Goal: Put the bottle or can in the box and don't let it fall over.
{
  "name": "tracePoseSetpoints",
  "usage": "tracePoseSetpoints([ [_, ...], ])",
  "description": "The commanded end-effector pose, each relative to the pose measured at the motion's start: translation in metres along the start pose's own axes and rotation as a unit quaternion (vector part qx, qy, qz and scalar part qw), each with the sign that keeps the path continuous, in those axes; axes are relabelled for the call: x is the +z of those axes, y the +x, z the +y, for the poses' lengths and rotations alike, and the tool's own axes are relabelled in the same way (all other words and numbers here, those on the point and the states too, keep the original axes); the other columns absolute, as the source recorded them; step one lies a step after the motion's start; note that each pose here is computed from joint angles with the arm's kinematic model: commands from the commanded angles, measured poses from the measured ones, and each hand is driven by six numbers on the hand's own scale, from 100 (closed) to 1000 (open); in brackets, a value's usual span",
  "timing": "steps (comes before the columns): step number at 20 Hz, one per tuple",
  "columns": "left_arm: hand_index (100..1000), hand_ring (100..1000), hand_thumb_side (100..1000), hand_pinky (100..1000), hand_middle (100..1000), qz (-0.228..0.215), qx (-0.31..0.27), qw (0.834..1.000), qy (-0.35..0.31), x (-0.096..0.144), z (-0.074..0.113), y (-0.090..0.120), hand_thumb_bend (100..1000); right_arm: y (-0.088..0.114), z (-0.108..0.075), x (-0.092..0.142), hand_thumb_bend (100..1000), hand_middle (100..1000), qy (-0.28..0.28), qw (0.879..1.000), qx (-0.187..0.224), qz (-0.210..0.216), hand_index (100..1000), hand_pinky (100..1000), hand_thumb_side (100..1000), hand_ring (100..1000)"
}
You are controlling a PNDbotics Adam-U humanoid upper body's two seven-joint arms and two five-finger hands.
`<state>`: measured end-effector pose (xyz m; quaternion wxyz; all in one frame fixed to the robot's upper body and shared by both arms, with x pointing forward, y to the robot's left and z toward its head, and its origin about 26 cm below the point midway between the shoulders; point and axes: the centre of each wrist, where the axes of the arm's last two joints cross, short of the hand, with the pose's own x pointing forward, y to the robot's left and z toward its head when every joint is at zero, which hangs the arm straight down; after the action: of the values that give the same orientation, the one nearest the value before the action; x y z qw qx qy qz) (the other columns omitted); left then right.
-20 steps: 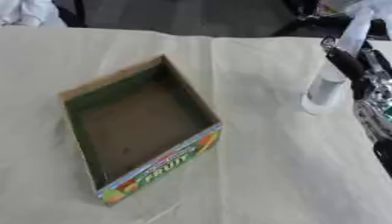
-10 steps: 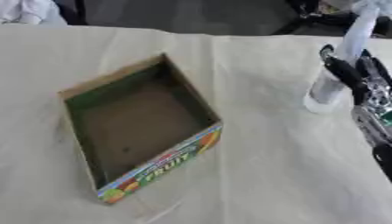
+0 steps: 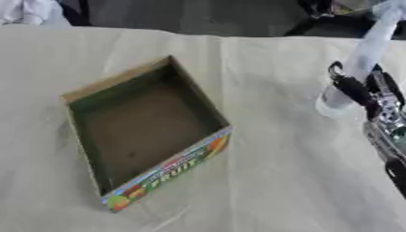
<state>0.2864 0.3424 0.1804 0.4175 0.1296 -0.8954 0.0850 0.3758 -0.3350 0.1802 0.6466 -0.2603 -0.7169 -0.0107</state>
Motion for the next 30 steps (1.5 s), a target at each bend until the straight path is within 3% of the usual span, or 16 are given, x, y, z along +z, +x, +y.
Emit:
tracePoseSetpoints([
  [1, 774, 670, 349, 1000, 753, -0.017, -0.005, 1.000, -0.003, -0.0037, 0.0006, 0.0083, 531, -0.0033, -0.0045, -0.0040, 100, 1000, 0.002, 1.000, 0.015, -0.002, 1000, 1000, 439, 1000],
  [5, 772, 669, 351, 1000, 753, -0.016, -0.005, 1.000, -0.003, -0.0036, 0.0008, 0.0082, 524, -0.0058, -0.0048, -0.0057, 100, 1000, 0.001, 1.000, 0.009, -0.001, 1000, 1000, 398, 1000],
  [16, 764, 662, 350, 1000, 746, -0.017, -0.002, 1.000, -0.006, -0.0038, -0.0004, 0.0089, 502, -0.0046, -0.0045, -0.0094, 100, 1000, -0.010, 0.999, -0.051, 0.011, 975, 1000, 287, 1000],
  [23, 758, 658, 348, 1000, 738, -0.017, -0.001, 1.000, -0.007, -0.0037, -0.0005, 0.0092, 484, -0.0076, -0.0037, -0.0120, 100, 1000, -0.044, 0.997, -0.068, 0.017, 770, 1000, 289, 1000],
  [24, 757, 657, 351, 1000, 737, -0.017, -0.001, 1.000, -0.007, -0.0037, -0.0004, 0.0091, 483, -0.0076, -0.0037, -0.0120, 100, 1000, -0.051, 0.996, -0.070, 0.014, 660, 1000, 293, 1000],
  [25, 757, 657, 352, 1000, 737, -0.016, -0.001, 1.000, -0.008, -0.0036, -0.0005, 0.0091, 482, -0.0077, -0.0034, -0.0119, 100, 1000, -0.056, 0.996, -0.071, 0.012, 632, 1000, 295, 1000],
  [26, 756, 656, 353, 1000, 736, -0.016, -0.001, 1.000, -0.008, -0.0036, -0.0005, 0.0091, 481, -0.0079, -0.0032, -0.0118, 100, 1000, -0.060, 0.996, -0.072, 0.009, 530, 1000, 299, 1000],
  [28, 754, 658, 353, 1000, 734, -0.017, -0.001, 1.000, -0.008, -0.0037, -0.0005, 0.0093, 479, -0.0082, -0.0025, -0.0114, 100, 1000, -0.064, 0.995, -0.075, 0.003, 420, 1000, 302, 1000],
  [30, 752, 659, 354, 1000, 732, -0.017, -0.001, 1.000, -0.009, -0.0038, -0.0004, 0.0094, 475, -0.0079, -0.0023, -0.0110, 100, 1000, -0.065, 0.995, -0.078, -0.003, 380, 1000, 312, 1000],
])
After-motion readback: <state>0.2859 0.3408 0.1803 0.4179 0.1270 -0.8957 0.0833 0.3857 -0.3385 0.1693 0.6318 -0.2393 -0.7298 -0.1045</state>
